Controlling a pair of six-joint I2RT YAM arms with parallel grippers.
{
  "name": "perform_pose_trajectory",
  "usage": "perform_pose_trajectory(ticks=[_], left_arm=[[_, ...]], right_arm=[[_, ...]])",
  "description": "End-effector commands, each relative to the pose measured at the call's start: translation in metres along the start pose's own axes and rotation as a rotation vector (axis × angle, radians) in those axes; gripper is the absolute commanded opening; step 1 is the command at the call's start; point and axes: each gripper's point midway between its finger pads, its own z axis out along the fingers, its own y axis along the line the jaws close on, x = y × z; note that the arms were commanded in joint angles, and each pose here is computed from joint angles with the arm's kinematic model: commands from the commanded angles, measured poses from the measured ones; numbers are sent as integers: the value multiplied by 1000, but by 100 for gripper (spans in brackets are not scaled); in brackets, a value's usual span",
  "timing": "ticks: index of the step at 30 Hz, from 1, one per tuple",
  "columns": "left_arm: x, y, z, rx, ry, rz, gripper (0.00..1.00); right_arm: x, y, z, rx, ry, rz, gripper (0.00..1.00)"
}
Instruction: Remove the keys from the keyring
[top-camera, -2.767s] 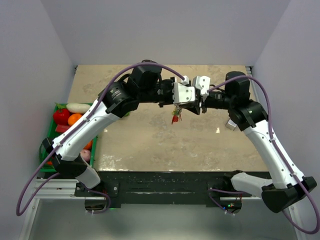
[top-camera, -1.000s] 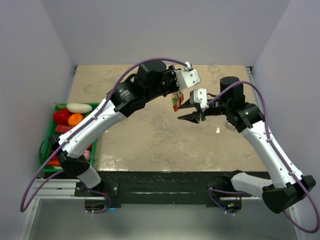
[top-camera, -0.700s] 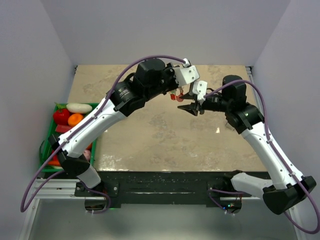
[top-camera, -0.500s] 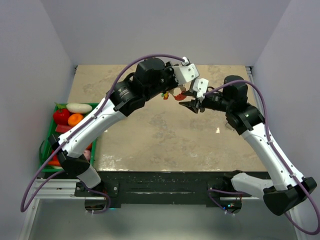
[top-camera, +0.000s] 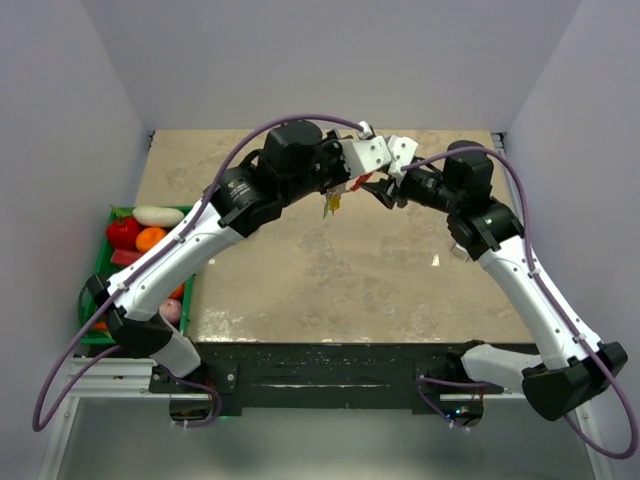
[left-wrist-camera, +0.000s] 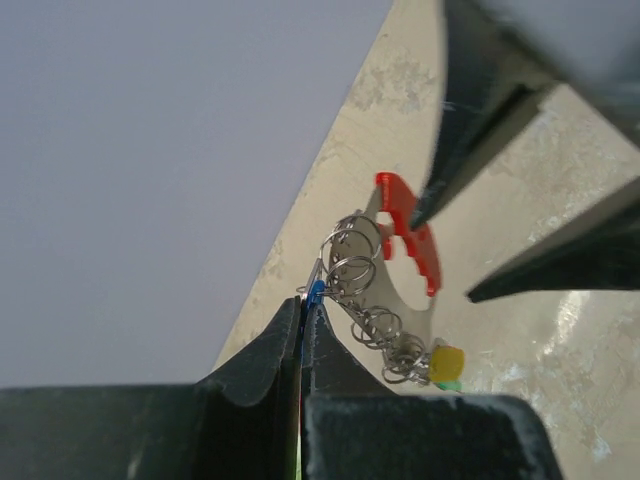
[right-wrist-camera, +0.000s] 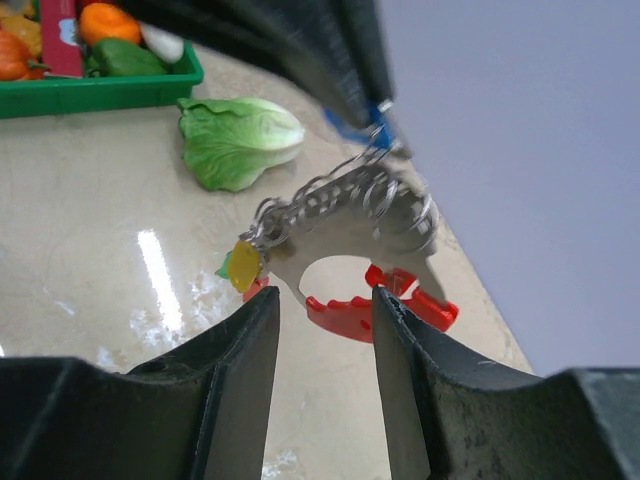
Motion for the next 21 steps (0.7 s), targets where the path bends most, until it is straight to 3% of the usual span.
perform_pose_trajectory(ticks=[1,21], left_arm=[[-13,-22,-13,112,-64,34,0],[-12,-22,-17,111,-68,5,0]], right_arm=[[-29,-31,4,108,-68,-21,46],[-31,-33,9,103,-80,-9,46]])
